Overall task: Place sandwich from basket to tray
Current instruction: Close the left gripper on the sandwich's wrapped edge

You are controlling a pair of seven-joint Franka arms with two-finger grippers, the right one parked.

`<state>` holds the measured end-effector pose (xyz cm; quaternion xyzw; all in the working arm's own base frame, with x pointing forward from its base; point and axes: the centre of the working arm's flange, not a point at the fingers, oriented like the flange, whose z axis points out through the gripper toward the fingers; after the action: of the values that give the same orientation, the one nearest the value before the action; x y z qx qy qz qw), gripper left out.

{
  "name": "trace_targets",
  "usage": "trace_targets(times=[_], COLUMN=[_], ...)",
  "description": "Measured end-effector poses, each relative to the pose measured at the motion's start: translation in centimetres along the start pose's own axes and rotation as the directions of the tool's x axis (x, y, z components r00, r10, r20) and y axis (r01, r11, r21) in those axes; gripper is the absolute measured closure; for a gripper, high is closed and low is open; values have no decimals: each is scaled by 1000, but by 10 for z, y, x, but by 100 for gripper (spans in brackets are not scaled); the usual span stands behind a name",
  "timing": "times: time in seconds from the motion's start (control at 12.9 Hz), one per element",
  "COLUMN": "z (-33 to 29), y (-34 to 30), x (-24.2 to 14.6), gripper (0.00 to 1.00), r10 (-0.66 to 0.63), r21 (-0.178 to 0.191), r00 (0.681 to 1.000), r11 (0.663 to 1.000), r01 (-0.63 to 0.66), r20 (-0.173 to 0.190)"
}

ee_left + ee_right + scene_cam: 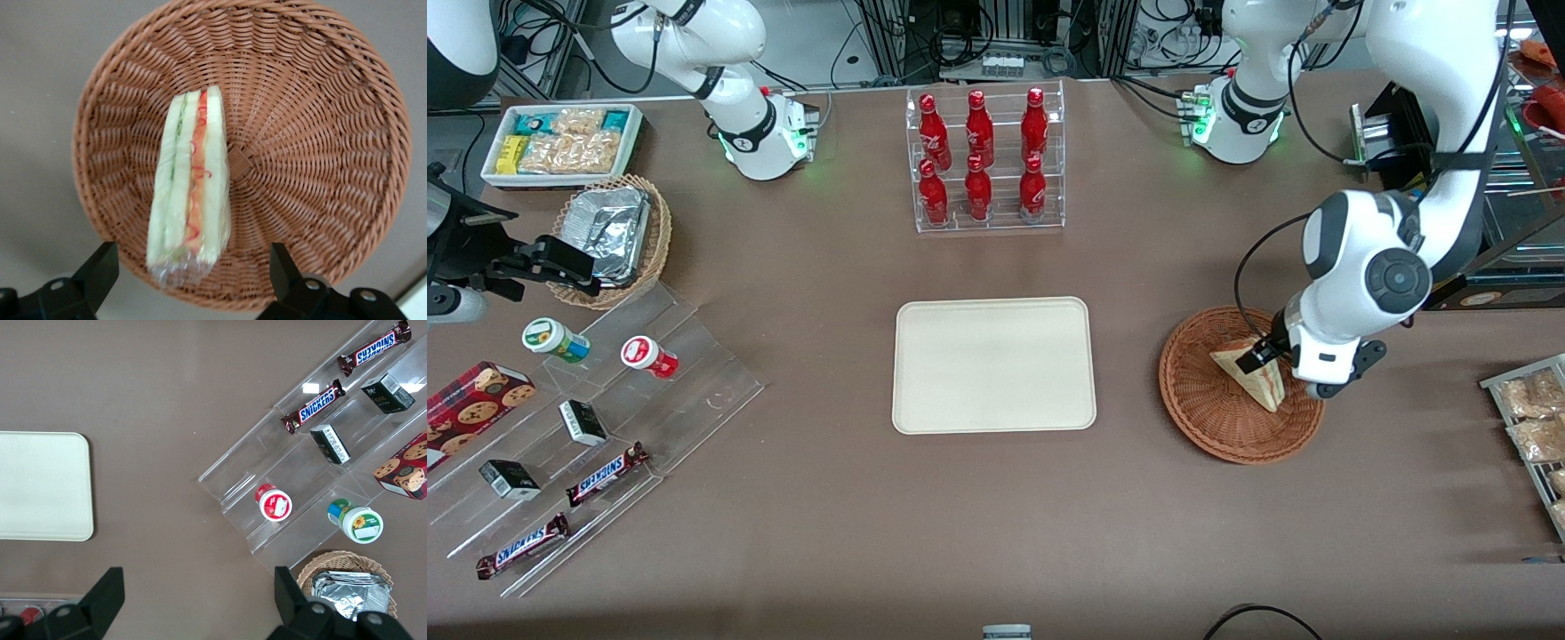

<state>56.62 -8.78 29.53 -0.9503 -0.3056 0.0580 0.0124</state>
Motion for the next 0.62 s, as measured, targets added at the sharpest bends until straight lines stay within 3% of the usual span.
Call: trace_targets(times=[0.46, 0.62], z=[20, 24], y=[-3, -4], x=[4, 2], gripper=[4, 30], r10=[-55, -99], r21=[11, 17], r00=[998, 995], r11=[998, 995], r01=[55, 99], r20=[15, 19])
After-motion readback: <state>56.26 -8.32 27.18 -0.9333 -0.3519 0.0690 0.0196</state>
